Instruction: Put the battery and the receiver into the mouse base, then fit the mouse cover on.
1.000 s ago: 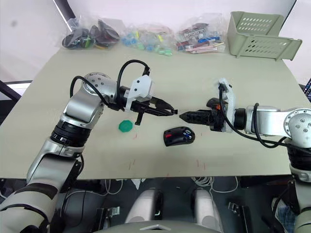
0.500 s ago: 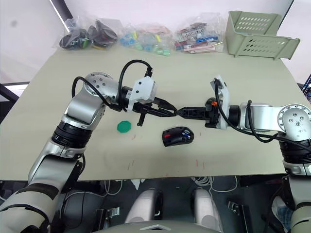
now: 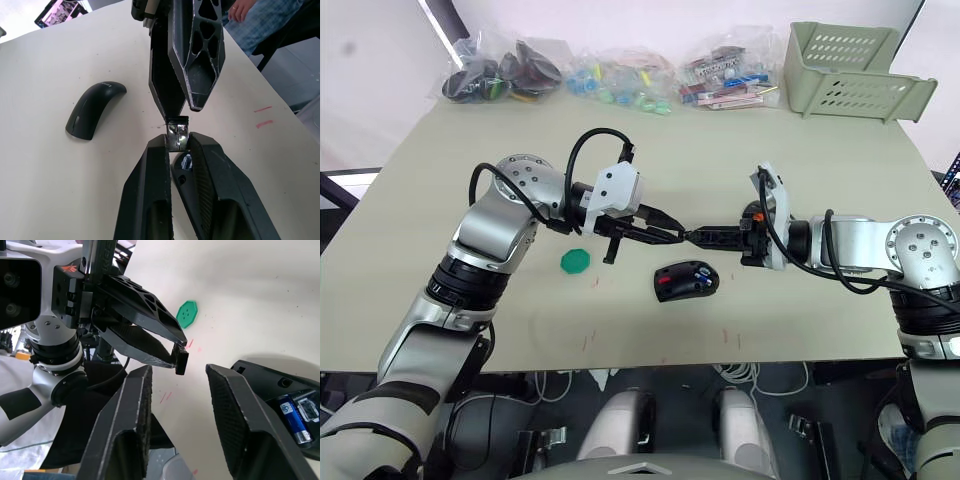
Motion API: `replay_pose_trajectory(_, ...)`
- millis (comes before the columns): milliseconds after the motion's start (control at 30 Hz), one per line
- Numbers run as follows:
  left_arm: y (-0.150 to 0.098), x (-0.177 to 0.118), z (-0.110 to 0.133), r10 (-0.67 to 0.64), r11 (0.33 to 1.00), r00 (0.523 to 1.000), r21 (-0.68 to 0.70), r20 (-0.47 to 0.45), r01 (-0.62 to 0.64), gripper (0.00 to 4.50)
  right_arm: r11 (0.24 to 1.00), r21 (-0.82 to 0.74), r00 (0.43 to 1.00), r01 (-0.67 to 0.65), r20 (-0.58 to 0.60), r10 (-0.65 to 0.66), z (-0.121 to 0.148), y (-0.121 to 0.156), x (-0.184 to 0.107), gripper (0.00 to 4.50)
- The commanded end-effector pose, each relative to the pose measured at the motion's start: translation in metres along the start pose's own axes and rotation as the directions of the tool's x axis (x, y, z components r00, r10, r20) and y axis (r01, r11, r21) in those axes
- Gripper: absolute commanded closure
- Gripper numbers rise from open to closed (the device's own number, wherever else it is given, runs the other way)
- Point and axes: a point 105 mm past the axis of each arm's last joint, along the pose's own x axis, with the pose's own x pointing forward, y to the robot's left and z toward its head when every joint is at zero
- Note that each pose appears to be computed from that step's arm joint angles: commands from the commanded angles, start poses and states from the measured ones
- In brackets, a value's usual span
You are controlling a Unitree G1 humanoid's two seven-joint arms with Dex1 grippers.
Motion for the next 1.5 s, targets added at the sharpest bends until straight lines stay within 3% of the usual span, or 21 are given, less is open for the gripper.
replay_pose_trajectory(33, 0.0004, -0.0050, 0.0103, 0.016, 0.999, 1.000, 0.043, 0.021, -0.017, 3.95, 0.998, -0.027, 0.999, -0.052, 0.009, 0.052, 0.0055, 0.0139, -0.0004, 2.72)
replay_pose_trajectory(1500, -0.0063, -0.0021, 0.0112, -0.005, 0.998, 1.000, 0.060, 0.026, 0.003, 3.95, 0.998, 0.004, 0.998, -0.057, 0.003, 0.057, 0.0018, 0.0100, 0.0026, 2.72)
